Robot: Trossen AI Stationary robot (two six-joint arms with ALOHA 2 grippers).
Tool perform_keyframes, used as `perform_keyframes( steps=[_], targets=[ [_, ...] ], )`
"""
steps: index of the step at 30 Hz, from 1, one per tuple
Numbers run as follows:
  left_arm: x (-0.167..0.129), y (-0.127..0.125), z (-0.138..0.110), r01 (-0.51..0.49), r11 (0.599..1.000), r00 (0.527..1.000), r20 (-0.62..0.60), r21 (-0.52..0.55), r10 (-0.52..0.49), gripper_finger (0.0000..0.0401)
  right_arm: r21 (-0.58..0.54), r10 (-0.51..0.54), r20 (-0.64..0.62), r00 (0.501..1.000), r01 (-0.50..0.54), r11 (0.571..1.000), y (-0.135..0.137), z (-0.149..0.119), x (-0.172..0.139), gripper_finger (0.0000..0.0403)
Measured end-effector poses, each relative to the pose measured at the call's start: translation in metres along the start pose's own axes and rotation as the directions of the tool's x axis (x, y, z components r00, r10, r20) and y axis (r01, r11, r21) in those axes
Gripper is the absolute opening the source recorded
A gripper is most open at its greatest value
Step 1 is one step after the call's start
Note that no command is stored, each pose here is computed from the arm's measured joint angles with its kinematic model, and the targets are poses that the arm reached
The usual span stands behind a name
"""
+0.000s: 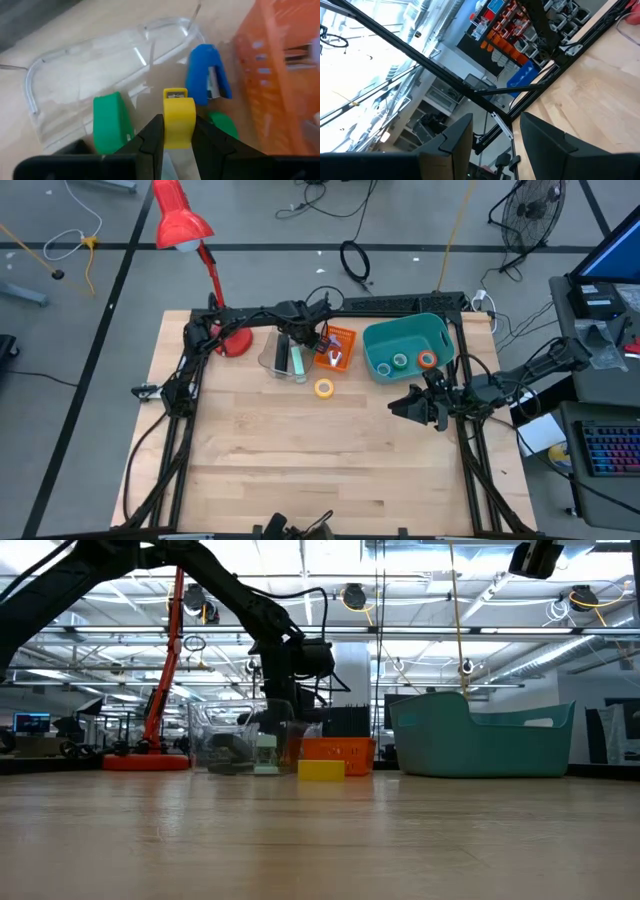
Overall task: Pick and place Stapler, Stapler remover, tape
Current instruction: Put the yellow stapler into the transparent bin
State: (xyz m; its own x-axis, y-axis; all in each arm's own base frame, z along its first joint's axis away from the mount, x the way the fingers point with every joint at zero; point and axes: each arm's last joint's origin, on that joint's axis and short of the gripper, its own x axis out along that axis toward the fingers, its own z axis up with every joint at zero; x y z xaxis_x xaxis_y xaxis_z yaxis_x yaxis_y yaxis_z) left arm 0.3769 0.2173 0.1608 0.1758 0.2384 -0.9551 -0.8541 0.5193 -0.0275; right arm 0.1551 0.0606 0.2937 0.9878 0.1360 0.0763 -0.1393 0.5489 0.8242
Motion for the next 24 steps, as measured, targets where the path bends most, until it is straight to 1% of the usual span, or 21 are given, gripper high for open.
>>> perform_keyframes(
  steps=[3, 8, 14, 17, 21, 24],
  targets=[
    [0.001, 0.001, 0.001, -0.022, 1.0, 1.0, 0.012, 0.002, 0.022, 0.0085, 0.007, 0.001, 0.0, 1.0, -0.001, 1.0, 0.0, 0.0, 0.0, 0.0157],
    [0.002, 0.007, 0.005, -0.029, 1.0, 0.999, 0.021, -0.013, 0.029, 0.0085, 0.007, 0.0, -0.001, 1.0, 0.0, 1.0, 0.0, 0.0, 0.0, 0.0157],
    [0.003, 0.017, 0.008, -0.03, 0.999, 1.0, -0.002, -0.044, 0.03, 0.0085, 0.007, 0.0, -0.001, 1.0, 0.0, 1.0, 0.0, 0.0, 0.0, 0.0157],
    [0.003, 0.022, 0.008, -0.01, 0.998, 0.999, -0.032, -0.056, 0.008, 0.0086, 0.007, 0.0, 0.0, 1.0, 0.0, 1.0, 0.0, 0.0, 0.0, 0.0157],
    [0.003, 0.024, 0.007, -0.008, 0.999, 0.998, -0.058, -0.035, 0.006, 0.0086, 0.007, 0.0, 0.0, 1.0, 0.0, 1.0, 0.0, 0.0, 0.0, 0.0157],
    [0.003, 0.023, 0.005, -0.032, 0.999, 0.998, -0.063, -0.011, 0.032, 0.0086, 0.007, 0.0, 0.0, 1.0, 0.0, 1.0, 0.0, 0.0, 0.0, 0.0157]
  ],
)
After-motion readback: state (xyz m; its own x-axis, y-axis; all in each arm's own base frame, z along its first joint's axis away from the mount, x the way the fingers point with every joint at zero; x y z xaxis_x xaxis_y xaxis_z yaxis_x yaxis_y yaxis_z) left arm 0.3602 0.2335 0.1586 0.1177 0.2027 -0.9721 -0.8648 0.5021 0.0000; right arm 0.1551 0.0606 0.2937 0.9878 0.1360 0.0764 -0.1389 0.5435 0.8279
